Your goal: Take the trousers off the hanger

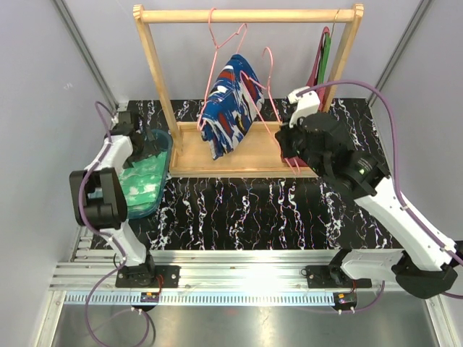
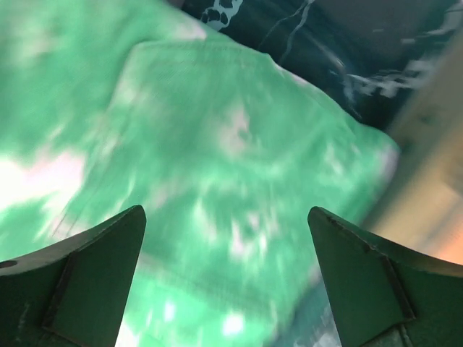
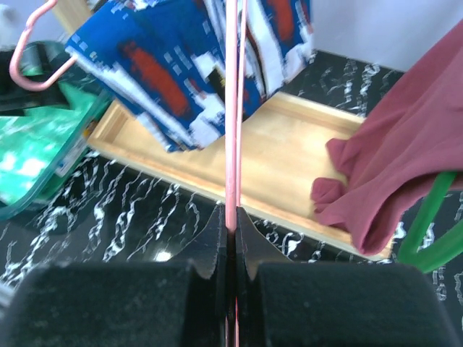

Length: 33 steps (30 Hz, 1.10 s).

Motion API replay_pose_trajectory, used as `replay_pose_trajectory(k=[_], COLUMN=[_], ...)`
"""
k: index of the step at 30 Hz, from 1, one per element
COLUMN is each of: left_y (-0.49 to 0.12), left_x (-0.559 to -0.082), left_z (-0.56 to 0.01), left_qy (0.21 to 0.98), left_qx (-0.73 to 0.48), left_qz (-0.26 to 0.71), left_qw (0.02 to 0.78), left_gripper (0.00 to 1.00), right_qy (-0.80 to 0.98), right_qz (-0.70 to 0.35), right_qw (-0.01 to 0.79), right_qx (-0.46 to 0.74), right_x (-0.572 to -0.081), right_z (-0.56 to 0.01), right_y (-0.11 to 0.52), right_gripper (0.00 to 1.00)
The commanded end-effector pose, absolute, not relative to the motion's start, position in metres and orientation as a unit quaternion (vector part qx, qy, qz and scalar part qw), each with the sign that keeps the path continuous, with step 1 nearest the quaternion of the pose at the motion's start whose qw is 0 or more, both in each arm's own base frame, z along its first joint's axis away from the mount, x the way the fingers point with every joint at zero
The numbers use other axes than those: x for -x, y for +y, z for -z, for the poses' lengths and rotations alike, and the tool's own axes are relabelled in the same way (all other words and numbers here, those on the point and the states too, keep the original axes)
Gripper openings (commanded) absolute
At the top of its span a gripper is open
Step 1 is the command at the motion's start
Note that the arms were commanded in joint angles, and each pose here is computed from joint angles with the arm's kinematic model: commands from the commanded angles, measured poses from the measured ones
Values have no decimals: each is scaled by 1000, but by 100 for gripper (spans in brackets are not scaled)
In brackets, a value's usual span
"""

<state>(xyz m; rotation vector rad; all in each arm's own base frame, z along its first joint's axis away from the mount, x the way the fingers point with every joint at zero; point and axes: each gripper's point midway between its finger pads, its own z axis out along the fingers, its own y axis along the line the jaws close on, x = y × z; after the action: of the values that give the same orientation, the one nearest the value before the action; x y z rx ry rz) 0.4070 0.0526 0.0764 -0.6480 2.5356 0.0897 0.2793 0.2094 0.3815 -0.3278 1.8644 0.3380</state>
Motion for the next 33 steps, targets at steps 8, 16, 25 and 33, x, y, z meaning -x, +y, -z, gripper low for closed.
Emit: replay_pose_trajectory(k=[8,16,25,33], left_y=[63,55,44,40], left_x=[-354,-286,-243,-229], left_z=[-251,-292,-315,-339], left_qy=[862,818,789,784], left_qx=[274,266,238,218], left_qz=[-27,-17,-1,0], left_qw=[426,510,566,581], left_gripper=[99,99,99,99], right_qy=[753,761,777,783], right_qz=[-59,-59,-71,-77], right_qw=[650,645,625,617], right_qx=[83,33,18,16], right_x=[-315,-362,-399,-391], right_z=[-459,-468,-446,-436], right_y=[188,179,169,167], right_gripper=[0,0,0,11])
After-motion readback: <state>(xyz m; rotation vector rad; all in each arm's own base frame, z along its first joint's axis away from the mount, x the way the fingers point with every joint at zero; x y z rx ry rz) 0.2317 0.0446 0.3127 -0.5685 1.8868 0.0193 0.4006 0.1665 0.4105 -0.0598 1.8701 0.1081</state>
